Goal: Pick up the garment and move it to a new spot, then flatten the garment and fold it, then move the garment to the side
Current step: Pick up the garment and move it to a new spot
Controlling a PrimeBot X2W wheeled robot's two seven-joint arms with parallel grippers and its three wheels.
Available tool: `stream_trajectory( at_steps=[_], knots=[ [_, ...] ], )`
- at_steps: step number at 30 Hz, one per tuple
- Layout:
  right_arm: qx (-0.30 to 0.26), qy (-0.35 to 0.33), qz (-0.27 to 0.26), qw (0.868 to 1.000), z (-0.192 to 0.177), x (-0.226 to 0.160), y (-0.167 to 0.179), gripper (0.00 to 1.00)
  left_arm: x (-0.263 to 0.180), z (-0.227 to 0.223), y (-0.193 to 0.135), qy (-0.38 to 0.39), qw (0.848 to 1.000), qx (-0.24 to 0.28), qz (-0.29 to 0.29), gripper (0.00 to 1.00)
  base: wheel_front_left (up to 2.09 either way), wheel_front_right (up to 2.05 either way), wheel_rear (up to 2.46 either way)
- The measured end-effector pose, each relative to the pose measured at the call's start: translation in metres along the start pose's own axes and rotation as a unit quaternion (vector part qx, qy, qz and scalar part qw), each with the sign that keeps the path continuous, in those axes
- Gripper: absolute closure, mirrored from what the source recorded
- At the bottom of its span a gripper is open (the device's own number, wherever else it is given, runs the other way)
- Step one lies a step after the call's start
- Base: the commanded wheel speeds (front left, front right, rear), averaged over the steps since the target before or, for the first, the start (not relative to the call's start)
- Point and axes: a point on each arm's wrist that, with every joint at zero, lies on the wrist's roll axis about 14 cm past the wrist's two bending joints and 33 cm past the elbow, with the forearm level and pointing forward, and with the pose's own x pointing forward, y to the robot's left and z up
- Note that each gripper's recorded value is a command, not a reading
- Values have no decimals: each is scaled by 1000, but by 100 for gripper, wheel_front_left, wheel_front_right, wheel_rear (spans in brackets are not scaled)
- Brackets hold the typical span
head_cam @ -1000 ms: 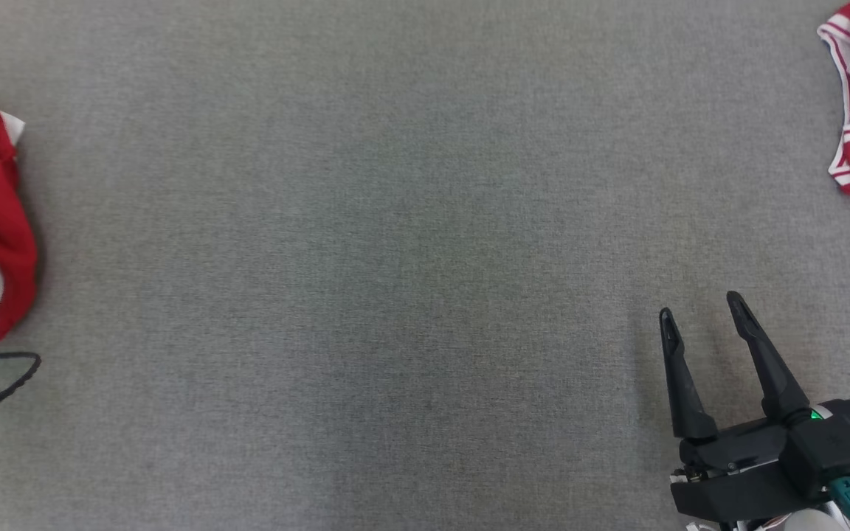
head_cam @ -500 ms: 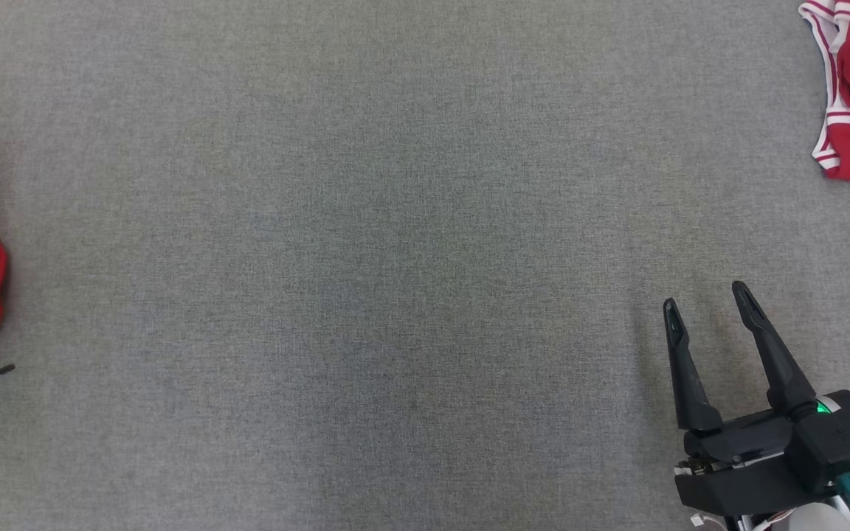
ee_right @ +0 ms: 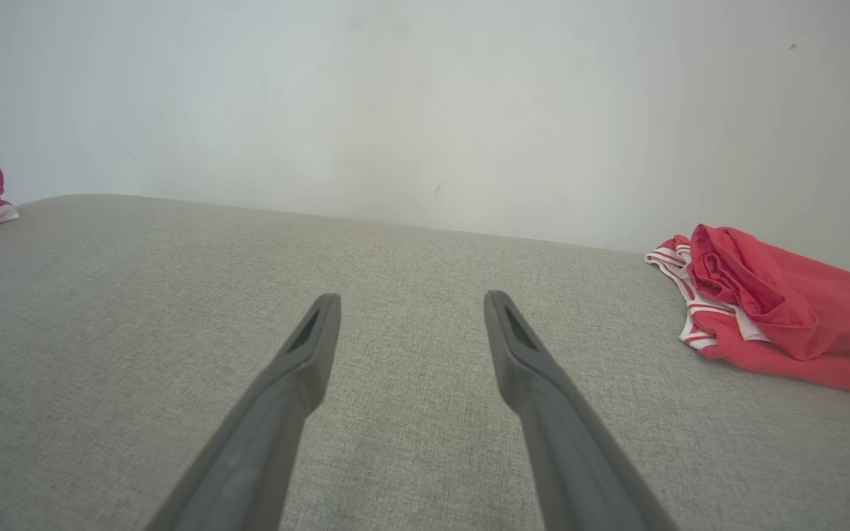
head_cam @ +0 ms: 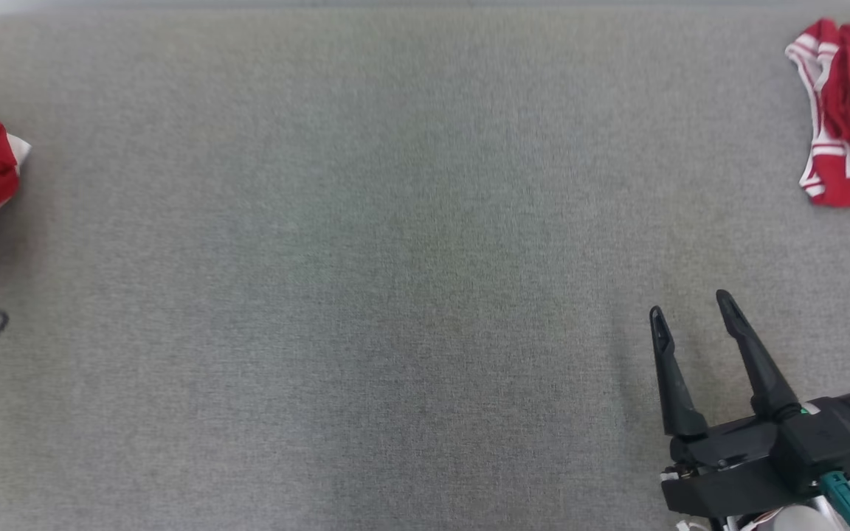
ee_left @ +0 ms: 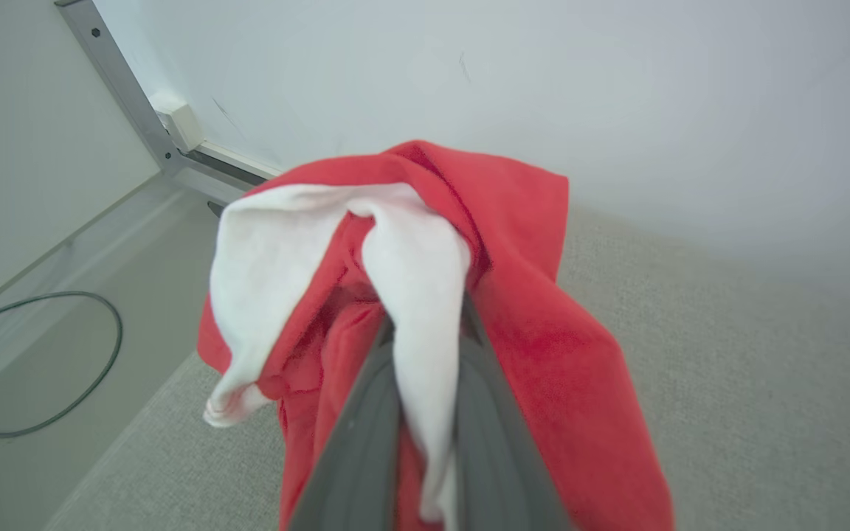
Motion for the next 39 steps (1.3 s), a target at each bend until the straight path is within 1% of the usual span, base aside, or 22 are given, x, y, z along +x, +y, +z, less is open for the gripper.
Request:
stream_trajectory(
  at_steps=[4, 9, 13, 16, 20, 26, 31, 34, 37, 39],
  knots=[
    [10, -12, 0, 1000, 10, -3, 6, 0, -9, 53, -25, -74, 997, 17, -34, 100, 0, 0, 0],
    [23, -27, -3, 999, 23, -8, 12, 0, -32, 106, -85, -151, 982, 33, -112, 100, 0, 0, 0],
    [32, -39, -5, 999, 34, -14, 16, 0, -60, 144, -127, -204, 963, 41, -172, 100, 0, 0, 0],
    [38, -45, -12, 998, 39, -21, 16, 0, -86, 166, -165, -238, 943, 36, -228, 100, 0, 0, 0],
    [44, -52, -29, 997, 45, -30, 10, 0, -116, 173, -218, -255, 918, 43, -300, 100, 0, 0, 0],
    [53, -52, -64, 995, 47, -50, -5, 0, -158, 156, -292, -251, 880, 29, -402, 100, 0, 0, 0],
    [58, -51, -99, 992, 47, -68, -20, 0, -193, 111, -351, -214, 852, 12, -477, 100, 0, 0, 0],
    [62, -49, -125, 989, 45, -83, -33, 0, -214, 83, -375, -195, 837, 7, -511, 100, 0, 0, 0],
    [64, -47, -147, 986, 44, -95, -44, 0, -232, 52, -393, -164, 827, -2, -538, 100, 0, 0, 0],
    [63, -48, -159, 984, 44, -101, -49, 0, -241, 33, -400, -144, 825, -13, -547, 100, 0, 0, 0]
  ],
)
